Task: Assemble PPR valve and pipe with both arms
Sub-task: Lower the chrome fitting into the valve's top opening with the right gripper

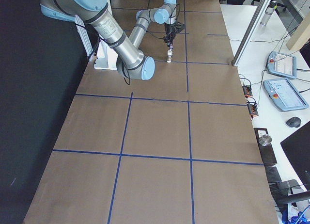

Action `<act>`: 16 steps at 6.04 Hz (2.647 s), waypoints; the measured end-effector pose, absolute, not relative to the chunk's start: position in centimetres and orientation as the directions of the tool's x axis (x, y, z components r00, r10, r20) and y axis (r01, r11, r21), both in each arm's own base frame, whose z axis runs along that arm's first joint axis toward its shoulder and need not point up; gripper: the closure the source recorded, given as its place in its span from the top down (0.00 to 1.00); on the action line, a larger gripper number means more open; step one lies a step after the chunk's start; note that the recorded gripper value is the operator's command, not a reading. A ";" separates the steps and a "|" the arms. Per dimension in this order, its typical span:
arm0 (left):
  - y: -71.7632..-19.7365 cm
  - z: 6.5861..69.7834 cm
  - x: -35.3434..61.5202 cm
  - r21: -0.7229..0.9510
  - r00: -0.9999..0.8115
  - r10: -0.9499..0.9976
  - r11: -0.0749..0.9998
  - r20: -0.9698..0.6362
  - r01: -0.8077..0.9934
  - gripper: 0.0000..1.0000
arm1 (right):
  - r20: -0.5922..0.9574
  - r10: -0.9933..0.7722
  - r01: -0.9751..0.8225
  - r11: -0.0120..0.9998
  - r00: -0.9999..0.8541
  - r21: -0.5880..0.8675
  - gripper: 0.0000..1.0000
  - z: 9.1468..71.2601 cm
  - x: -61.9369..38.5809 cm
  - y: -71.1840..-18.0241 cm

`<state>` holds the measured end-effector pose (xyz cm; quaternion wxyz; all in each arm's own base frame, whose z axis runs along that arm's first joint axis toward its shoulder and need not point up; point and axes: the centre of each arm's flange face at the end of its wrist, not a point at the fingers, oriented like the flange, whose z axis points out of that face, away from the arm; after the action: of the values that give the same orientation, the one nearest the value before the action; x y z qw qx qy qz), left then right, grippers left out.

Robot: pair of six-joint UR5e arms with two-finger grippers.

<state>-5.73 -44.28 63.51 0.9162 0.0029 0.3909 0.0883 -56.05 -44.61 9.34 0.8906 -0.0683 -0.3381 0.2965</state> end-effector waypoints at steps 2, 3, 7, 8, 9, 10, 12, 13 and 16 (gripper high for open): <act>-44.3 63.5 -5.7 0.075 0.679 0.164 0.984 -0.716 -0.160 1.00 | 0.561 0.568 -0.480 0.819 0.603 -0.314 0.00 9.6 -56.6 -44.0; -44.3 63.5 -5.7 0.075 0.679 0.164 0.984 -0.716 -0.160 1.00 | 0.564 0.566 -0.479 0.820 0.601 -0.313 0.00 9.3 -56.7 -44.0; -44.3 63.6 -5.7 0.074 0.679 0.164 0.984 -0.716 -0.160 1.00 | 0.589 0.555 -0.477 0.826 0.588 -0.301 0.00 9.1 -56.9 -44.2; -44.3 63.6 -5.7 0.073 0.679 0.163 0.985 -0.716 -0.160 1.00 | 0.589 0.553 -0.478 0.826 0.589 -0.298 0.00 9.2 -57.0 -44.3; -44.3 63.6 -5.7 0.073 0.679 0.163 0.985 -0.716 -0.160 1.00 | 0.586 0.553 -0.481 0.826 0.592 -0.295 0.00 9.5 -57.1 -44.4; -44.2 63.6 -5.7 0.073 0.679 0.163 0.984 -0.716 -0.160 1.00 | 0.583 0.554 -0.483 0.826 0.594 -0.292 0.00 9.7 -57.2 -44.5; -44.3 63.5 -5.7 0.074 0.679 0.164 0.984 -0.716 -0.160 1.00 | 0.579 0.553 -0.482 0.826 0.599 -0.292 0.00 10.0 -57.4 -44.4; -44.3 63.5 -5.7 0.074 0.679 0.164 0.984 -0.716 -0.160 1.00 | 0.578 0.552 -0.479 0.828 0.601 -0.292 0.00 10.1 -57.5 -44.2; -44.2 63.6 -5.7 0.074 0.679 0.164 0.984 -0.716 -0.160 1.00 | 0.572 0.551 -0.477 0.829 0.608 -0.291 0.08 10.7 -57.8 -44.0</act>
<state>-5.73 -44.23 63.55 0.9162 0.0025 0.3910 0.0882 -57.81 -43.99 10.71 0.8951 -0.0545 -0.3368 0.2871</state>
